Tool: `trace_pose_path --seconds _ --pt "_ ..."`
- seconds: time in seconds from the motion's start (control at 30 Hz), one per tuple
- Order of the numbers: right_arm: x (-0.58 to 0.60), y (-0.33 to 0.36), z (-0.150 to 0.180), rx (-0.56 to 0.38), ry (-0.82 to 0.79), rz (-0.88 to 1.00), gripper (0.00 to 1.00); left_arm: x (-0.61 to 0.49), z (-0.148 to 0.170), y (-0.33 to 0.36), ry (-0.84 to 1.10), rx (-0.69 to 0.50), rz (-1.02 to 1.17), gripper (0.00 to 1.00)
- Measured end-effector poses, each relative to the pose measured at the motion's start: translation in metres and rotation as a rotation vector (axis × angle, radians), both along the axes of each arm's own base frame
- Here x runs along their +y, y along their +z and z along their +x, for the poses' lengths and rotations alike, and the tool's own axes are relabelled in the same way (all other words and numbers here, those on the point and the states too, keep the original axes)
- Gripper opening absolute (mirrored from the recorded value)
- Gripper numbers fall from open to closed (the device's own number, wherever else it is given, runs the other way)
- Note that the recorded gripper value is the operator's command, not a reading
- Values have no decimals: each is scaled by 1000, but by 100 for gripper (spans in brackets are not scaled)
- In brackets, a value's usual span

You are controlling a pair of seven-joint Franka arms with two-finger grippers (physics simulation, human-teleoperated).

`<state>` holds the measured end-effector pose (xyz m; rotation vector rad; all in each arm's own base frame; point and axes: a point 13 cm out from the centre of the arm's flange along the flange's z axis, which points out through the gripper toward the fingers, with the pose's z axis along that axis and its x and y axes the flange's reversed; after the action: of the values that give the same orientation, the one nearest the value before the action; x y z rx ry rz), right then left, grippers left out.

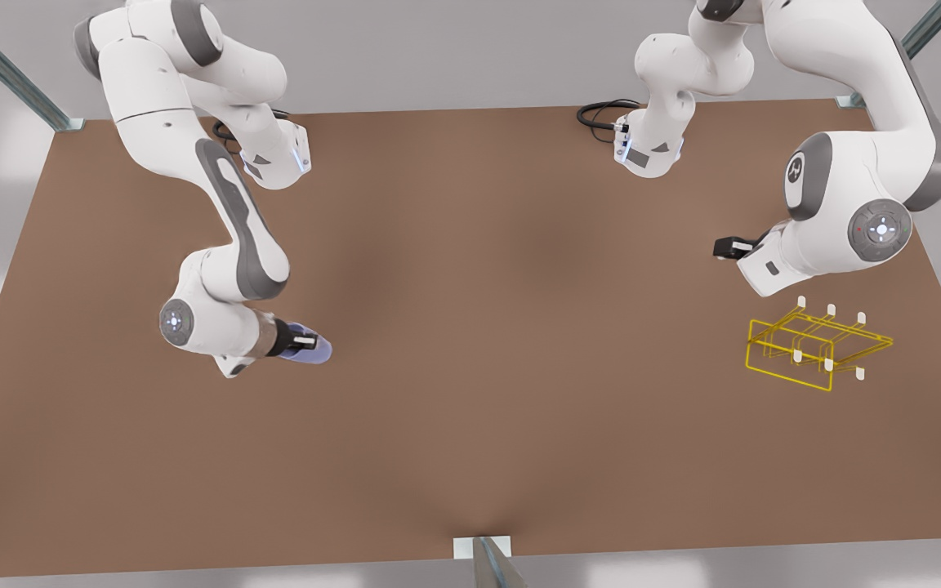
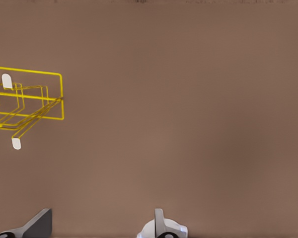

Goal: Place the cup on the cup holder

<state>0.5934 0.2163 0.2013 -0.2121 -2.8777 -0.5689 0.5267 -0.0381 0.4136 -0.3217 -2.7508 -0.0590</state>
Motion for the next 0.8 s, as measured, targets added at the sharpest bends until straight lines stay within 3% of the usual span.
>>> trace_pose_path --seconds 0.17,0.43,0.53,0.73,0.8 --pt "196 47 31 69 -41 352 21 0 2 1 -1 -7 1 100" --pt "469 47 -20 226 -187 707 21 -4 2 -4 -7 1 0 100" --pt "515 8 -40 249 -275 732 21 -4 0 -6 -8 11 1 100" --pt "510 -40 -23 200 -408 698 21 -4 -3 -9 -7 28 3 100" --pt "515 -52 -32 198 -415 677 21 -5 -4 -12 -7 34 4 100"
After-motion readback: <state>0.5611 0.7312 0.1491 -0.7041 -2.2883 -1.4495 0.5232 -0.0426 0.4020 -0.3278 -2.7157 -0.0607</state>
